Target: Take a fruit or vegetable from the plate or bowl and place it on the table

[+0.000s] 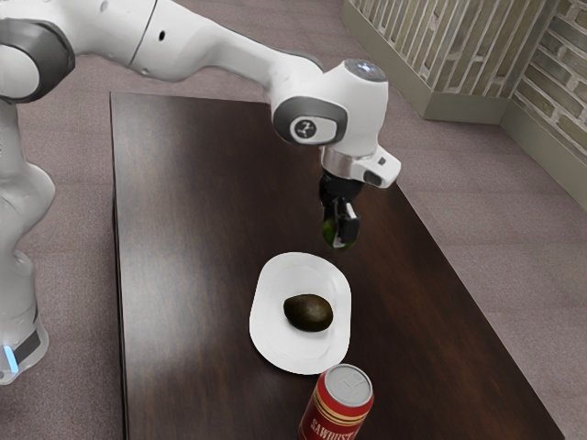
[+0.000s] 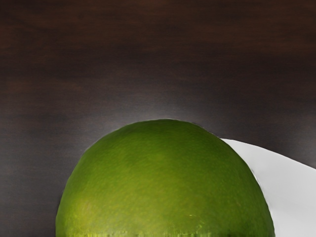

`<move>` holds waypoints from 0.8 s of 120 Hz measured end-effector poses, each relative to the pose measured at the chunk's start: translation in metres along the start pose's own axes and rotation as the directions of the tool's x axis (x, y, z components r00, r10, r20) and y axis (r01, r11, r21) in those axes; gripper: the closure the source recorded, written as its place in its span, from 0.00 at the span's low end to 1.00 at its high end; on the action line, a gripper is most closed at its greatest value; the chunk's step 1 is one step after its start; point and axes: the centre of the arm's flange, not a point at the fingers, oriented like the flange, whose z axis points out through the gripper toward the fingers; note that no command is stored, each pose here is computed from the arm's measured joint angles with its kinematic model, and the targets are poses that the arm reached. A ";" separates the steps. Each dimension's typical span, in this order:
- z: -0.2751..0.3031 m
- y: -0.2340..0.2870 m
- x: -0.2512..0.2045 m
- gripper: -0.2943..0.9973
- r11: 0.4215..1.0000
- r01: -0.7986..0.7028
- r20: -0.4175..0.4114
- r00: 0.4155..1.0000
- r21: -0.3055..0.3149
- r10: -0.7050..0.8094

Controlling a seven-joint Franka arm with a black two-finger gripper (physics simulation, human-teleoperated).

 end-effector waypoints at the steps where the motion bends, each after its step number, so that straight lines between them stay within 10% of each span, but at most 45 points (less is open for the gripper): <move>1: -0.001 -0.002 0.001 0.47 1.000 0.003 -0.002 1.000 0.002 -0.003; 65: 0.017 -0.120 0.078 0.48 0.980 0.147 -0.044 0.989 0.134 -0.142; 96: 0.018 -0.127 0.078 0.27 0.984 0.145 -0.039 0.989 0.102 -0.142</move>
